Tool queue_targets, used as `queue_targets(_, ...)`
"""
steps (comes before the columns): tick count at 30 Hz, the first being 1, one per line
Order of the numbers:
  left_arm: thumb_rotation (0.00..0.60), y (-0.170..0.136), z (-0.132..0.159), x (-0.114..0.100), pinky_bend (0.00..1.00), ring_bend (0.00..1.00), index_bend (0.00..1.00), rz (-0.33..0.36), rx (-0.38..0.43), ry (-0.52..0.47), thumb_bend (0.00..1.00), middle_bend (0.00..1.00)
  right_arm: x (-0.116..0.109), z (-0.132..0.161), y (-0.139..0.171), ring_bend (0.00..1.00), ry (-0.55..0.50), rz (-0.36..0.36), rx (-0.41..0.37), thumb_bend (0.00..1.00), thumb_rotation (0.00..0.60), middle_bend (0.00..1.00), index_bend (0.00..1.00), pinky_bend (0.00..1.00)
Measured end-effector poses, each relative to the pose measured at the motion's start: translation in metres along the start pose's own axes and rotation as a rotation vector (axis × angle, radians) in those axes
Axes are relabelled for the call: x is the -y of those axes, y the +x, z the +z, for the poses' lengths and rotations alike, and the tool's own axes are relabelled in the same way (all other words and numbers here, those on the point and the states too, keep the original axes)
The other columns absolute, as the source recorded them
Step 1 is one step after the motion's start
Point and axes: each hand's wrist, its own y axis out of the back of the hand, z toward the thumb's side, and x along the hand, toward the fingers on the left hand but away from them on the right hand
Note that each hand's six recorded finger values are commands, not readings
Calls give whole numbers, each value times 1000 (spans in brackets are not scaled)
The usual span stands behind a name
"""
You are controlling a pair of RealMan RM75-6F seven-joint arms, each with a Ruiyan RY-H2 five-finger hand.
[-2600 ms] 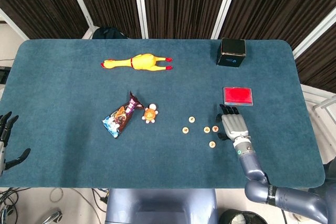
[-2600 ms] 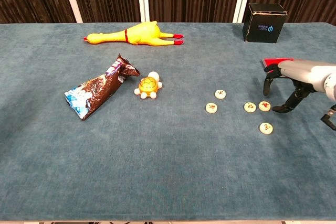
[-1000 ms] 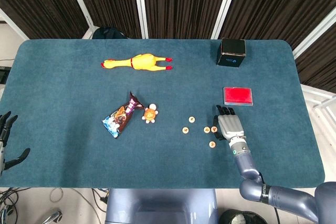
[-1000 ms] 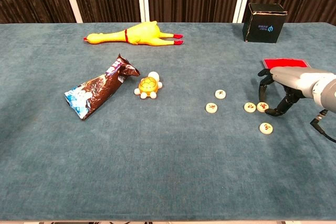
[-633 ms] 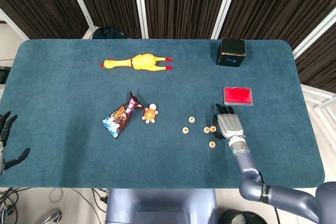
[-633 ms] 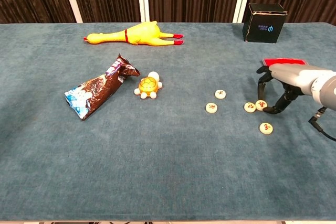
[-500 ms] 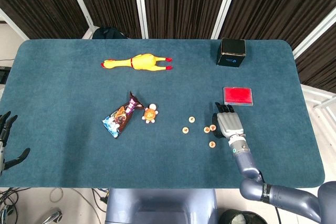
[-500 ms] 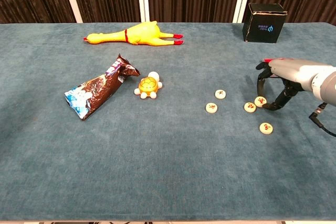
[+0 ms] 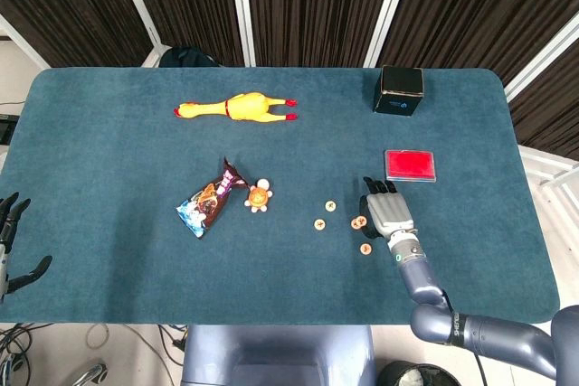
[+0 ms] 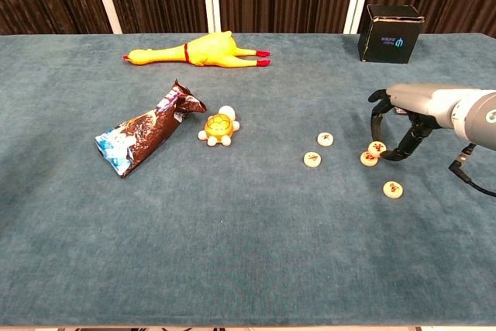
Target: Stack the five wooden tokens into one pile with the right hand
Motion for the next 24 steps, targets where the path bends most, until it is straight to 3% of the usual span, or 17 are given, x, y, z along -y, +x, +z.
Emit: queue_targets(24, 600, 0, 0, 0, 6, 0, 104, -2, 2, 2, 206, 0, 4, 6, -2, 88, 14, 27, 2, 389, 600, 42, 556, 0)
